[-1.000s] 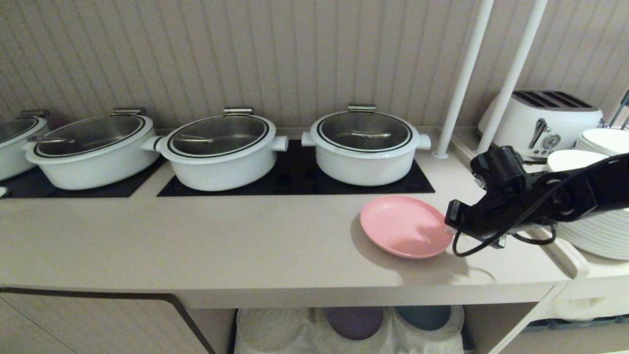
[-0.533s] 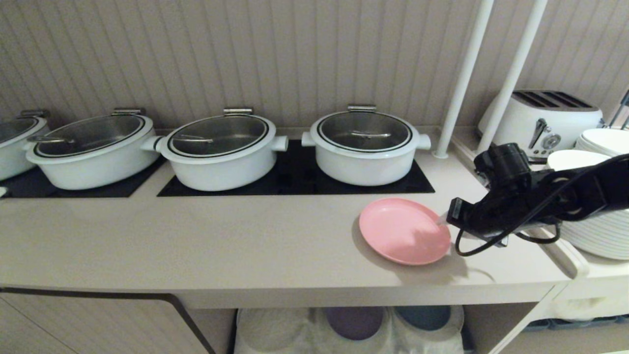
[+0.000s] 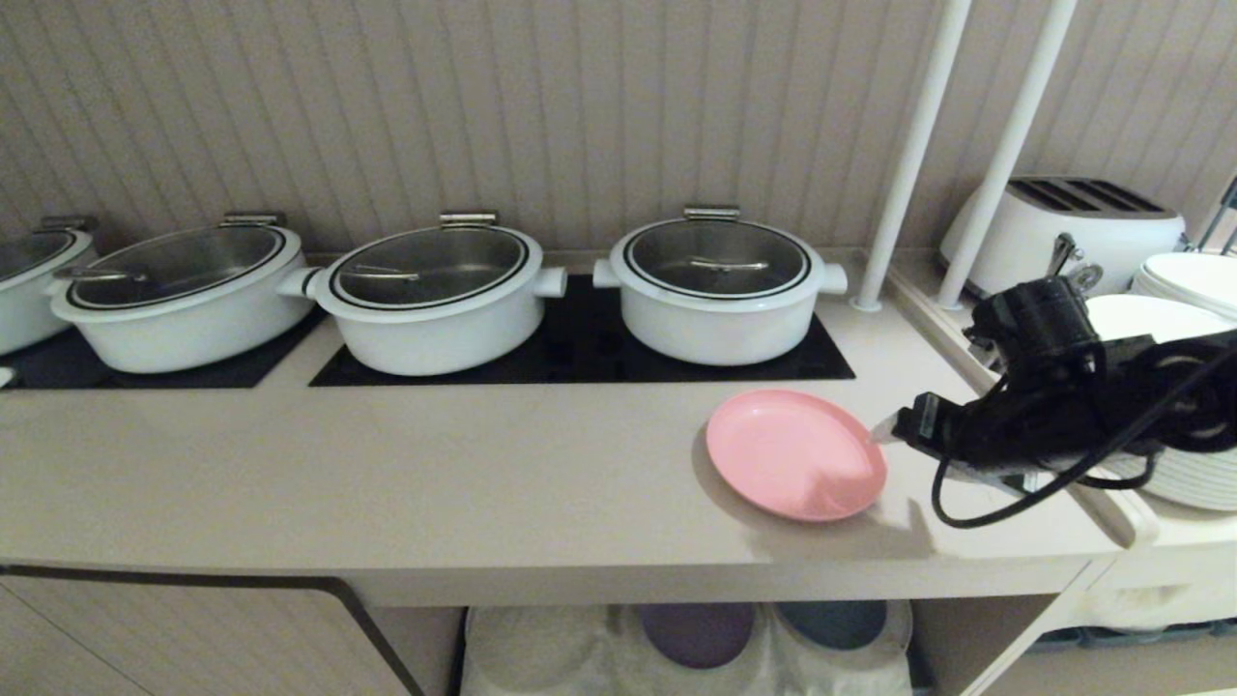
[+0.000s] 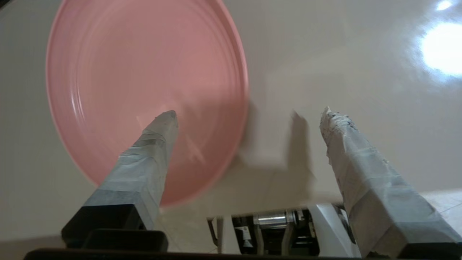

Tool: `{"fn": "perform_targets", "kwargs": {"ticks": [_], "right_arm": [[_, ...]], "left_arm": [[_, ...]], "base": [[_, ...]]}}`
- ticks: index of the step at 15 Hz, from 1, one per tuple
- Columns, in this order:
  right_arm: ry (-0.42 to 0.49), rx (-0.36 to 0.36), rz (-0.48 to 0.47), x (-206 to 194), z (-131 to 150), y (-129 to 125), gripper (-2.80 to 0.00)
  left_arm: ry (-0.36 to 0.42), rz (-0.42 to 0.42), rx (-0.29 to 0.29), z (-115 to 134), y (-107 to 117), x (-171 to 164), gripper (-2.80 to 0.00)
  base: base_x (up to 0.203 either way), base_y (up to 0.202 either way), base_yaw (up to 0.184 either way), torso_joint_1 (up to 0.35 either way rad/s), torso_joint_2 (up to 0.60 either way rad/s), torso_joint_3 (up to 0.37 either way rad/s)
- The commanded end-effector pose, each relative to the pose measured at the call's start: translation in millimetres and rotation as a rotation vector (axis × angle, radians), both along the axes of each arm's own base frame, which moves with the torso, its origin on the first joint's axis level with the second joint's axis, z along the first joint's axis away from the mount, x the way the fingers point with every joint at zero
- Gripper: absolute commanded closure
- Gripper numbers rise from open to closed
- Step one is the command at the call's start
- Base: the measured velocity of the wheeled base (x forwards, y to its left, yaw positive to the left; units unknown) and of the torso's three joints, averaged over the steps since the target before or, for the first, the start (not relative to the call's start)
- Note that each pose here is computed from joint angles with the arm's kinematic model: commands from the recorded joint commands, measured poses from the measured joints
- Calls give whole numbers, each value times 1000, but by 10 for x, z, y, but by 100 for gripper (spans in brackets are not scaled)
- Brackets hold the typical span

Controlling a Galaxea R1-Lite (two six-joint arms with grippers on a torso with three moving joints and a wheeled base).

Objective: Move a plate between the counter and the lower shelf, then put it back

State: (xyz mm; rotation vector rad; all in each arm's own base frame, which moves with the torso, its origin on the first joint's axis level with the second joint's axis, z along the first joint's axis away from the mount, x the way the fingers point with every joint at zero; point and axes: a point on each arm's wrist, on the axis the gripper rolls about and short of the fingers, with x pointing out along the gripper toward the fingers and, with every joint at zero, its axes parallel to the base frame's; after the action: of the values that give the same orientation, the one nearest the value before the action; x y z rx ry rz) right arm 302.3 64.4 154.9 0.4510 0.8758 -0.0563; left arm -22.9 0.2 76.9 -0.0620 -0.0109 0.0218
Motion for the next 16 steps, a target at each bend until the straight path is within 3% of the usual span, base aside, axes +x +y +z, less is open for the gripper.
{"fn": "perform_targets", "kwargs": {"ticks": [1, 6, 11, 12, 16], "right_arm": [[-53, -12, 27, -267, 173, -53, -280], [-118, -56, 83, -659, 315, -137, -280], [-142, -77, 108, -753, 370, -157, -280], [-136, -78, 108, -789, 348, -165, 0], [-125, -98, 135, -985, 264, -197, 0]], "left_arm": [[1, 1, -1, 0, 0, 1, 0], [1, 2, -1, 0, 0, 1, 0], [1, 1, -1, 0, 0, 1, 0], [1, 1, -1, 0, 0, 1, 0], [1, 2, -1, 0, 0, 1, 0]], "base": [[0, 0, 0, 0, 0, 0], [0, 0, 0, 0, 0, 0], [0, 0, 0, 0, 0, 0], [0, 0, 0, 0, 0, 0], [0, 0, 0, 0, 0, 0]]}}
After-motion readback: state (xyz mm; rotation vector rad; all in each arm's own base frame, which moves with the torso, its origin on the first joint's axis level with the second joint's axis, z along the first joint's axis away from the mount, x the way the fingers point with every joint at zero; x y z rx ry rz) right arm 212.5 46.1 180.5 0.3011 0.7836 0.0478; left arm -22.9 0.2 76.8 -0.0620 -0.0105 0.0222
